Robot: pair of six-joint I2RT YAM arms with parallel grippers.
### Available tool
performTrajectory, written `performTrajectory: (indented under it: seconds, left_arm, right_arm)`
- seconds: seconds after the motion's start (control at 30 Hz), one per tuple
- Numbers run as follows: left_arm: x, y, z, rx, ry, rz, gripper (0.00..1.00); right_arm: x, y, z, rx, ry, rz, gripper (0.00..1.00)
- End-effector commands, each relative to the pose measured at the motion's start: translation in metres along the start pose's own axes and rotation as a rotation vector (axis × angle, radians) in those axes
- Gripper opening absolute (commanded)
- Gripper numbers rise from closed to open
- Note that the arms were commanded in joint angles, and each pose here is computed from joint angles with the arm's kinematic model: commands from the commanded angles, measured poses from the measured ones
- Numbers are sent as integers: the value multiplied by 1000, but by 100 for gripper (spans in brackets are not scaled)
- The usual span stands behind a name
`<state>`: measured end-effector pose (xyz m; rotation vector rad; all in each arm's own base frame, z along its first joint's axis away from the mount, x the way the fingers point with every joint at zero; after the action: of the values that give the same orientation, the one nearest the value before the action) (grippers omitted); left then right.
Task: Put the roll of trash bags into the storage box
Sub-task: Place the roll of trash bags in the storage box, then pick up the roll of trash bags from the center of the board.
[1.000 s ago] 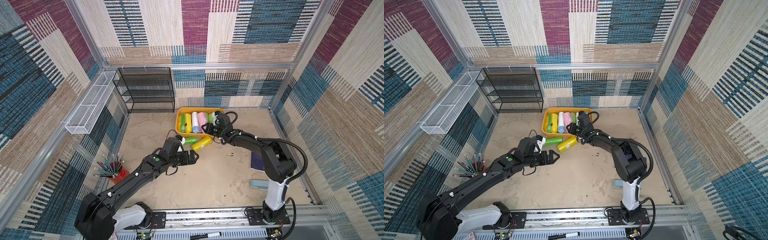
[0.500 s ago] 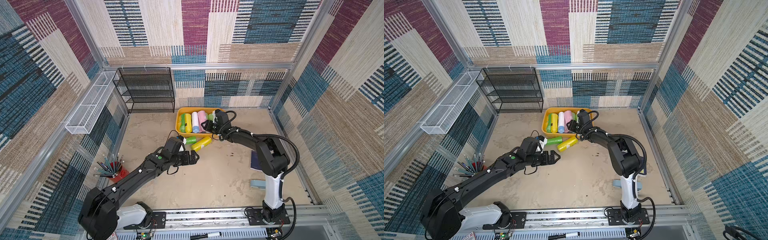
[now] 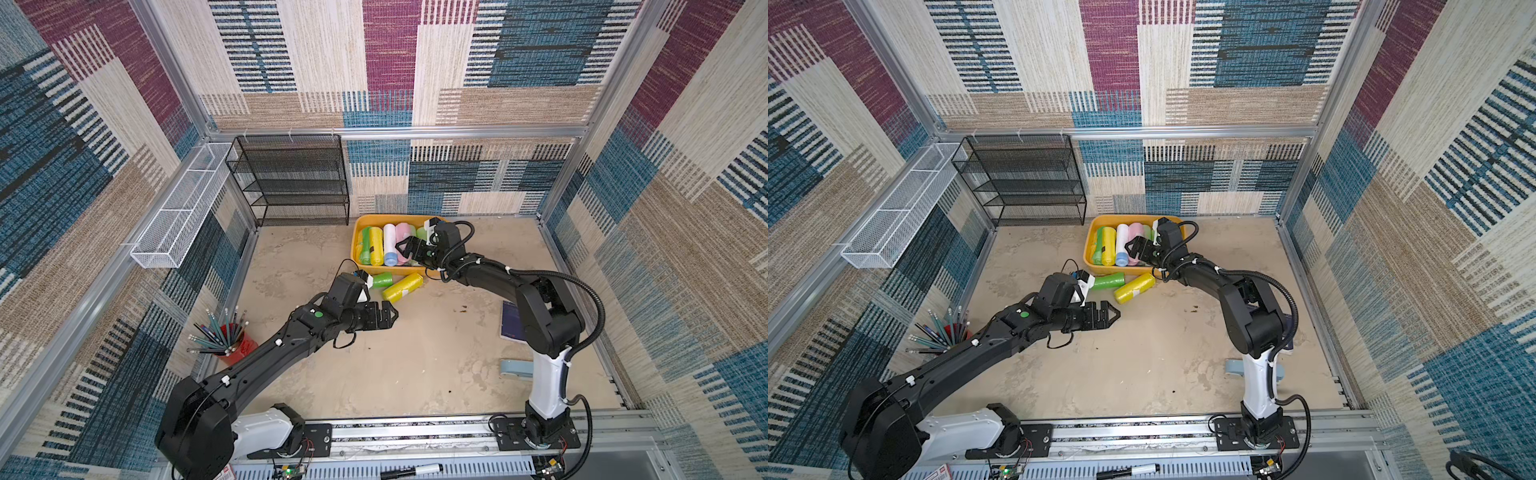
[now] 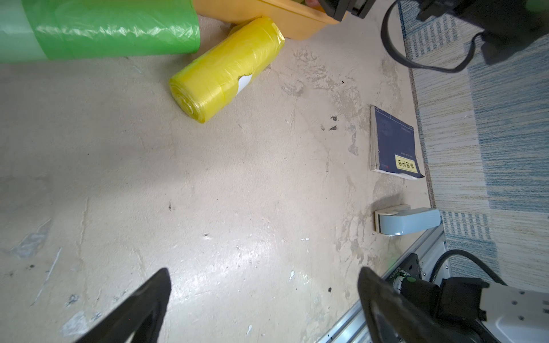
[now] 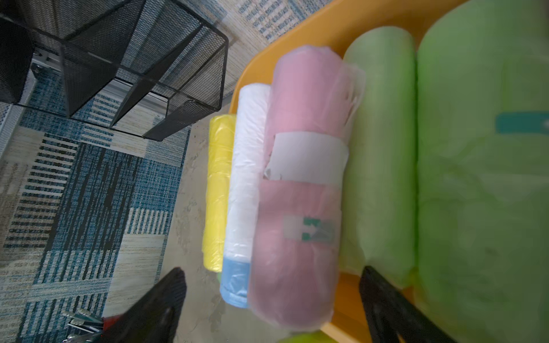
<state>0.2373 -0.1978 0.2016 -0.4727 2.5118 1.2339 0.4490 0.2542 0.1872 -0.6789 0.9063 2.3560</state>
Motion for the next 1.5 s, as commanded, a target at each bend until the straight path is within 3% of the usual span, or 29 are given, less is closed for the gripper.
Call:
performTrajectory:
  seconds: [0.0,0.17,0.5,0.9,1.07,1.3,1.47]
  left_arm:
    - [-2,7,-1,-10,-14,-18,98]
    - [4,16,6,-32,-16,-36,98]
    - [12,30,14,-82,-3,-47,98]
    - [14,28,14,-102,24,-58,99]
    - [12,18,7,-109,-4,-55,99]
    - [-13,-22,4,-201,-120,-54,100]
    - [-33,-50,4,-229,-213,-129,95]
  right_arm:
    - [-9,17,13,-28,44,-48,99]
    - [4,43,10,-9,27,-69,99]
    - [34,109,22,-130,5,-110,99]
    - [86,190,10,-166,-48,-199,99]
    - [105,203,-3,-134,-74,-206,99]
    - [129,213,-17,-134,-122,-194,99]
    - [141,224,-21,-162,-152,-205,99]
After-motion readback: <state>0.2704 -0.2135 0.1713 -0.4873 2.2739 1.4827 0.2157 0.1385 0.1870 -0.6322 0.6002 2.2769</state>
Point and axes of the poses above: each gripper's point midway between its finger pads, its own y axis back along the fingers, its own z axis along the line the jaws close on, x = y × z, the point moved 6 cm from there along y, back along the fingers, and after that the axes turned 6 degrees about y, right-handed, at the moved point
